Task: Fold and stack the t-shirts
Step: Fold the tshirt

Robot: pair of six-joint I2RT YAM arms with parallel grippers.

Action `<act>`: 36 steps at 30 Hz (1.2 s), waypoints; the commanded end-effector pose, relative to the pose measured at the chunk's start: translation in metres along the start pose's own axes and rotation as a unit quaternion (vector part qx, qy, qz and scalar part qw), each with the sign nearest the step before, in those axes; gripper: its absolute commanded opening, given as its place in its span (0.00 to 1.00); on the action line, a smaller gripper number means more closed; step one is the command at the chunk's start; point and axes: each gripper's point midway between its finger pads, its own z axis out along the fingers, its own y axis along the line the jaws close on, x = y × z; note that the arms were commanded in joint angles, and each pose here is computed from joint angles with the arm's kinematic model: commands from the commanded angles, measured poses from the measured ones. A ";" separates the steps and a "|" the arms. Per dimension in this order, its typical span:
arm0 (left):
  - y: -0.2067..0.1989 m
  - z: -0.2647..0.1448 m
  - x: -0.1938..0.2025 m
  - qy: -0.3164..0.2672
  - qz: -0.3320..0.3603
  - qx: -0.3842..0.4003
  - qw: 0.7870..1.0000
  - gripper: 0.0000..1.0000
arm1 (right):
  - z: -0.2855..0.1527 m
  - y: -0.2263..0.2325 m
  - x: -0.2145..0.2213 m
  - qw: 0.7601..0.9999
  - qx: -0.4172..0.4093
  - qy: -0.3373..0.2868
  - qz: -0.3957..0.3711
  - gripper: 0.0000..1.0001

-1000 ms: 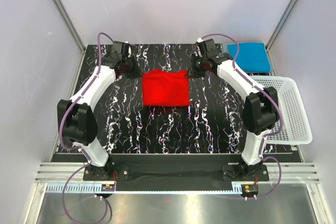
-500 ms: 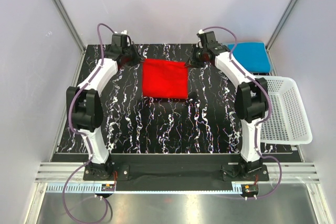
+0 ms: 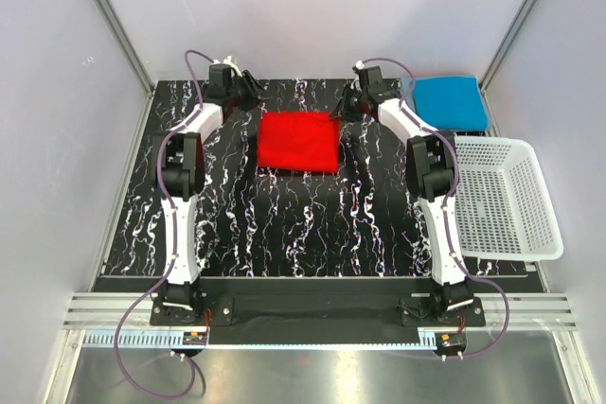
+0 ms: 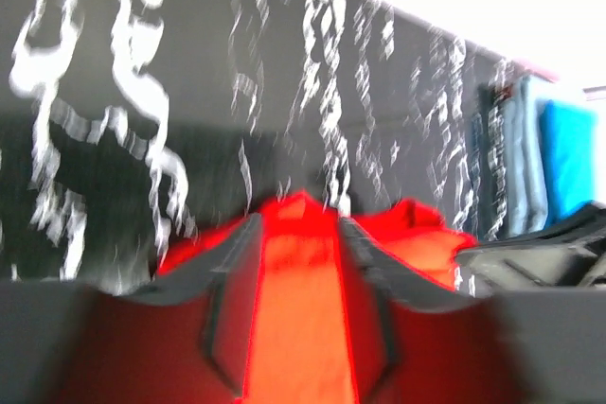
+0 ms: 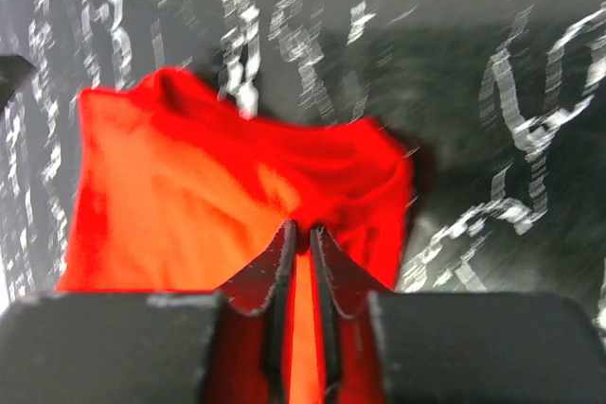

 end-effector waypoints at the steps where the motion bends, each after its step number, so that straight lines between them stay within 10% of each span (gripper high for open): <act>1: -0.066 -0.004 -0.061 -0.072 0.039 0.136 0.987 0.47 | -0.010 0.008 -0.066 0.994 -0.027 -0.105 -0.014 0.19; 9: -0.038 -0.044 -0.047 -0.033 0.069 0.065 0.995 0.50 | -0.039 0.019 -0.071 0.992 -0.031 -0.102 -0.061 0.64; 19: -0.047 -0.135 0.048 0.022 0.096 0.027 0.995 0.44 | -0.064 0.018 0.017 0.990 -0.092 0.028 -0.104 0.66; 36: -0.019 -0.093 0.138 0.108 0.133 0.003 0.985 0.36 | -0.050 -0.008 0.096 0.981 -0.128 0.131 -0.060 0.59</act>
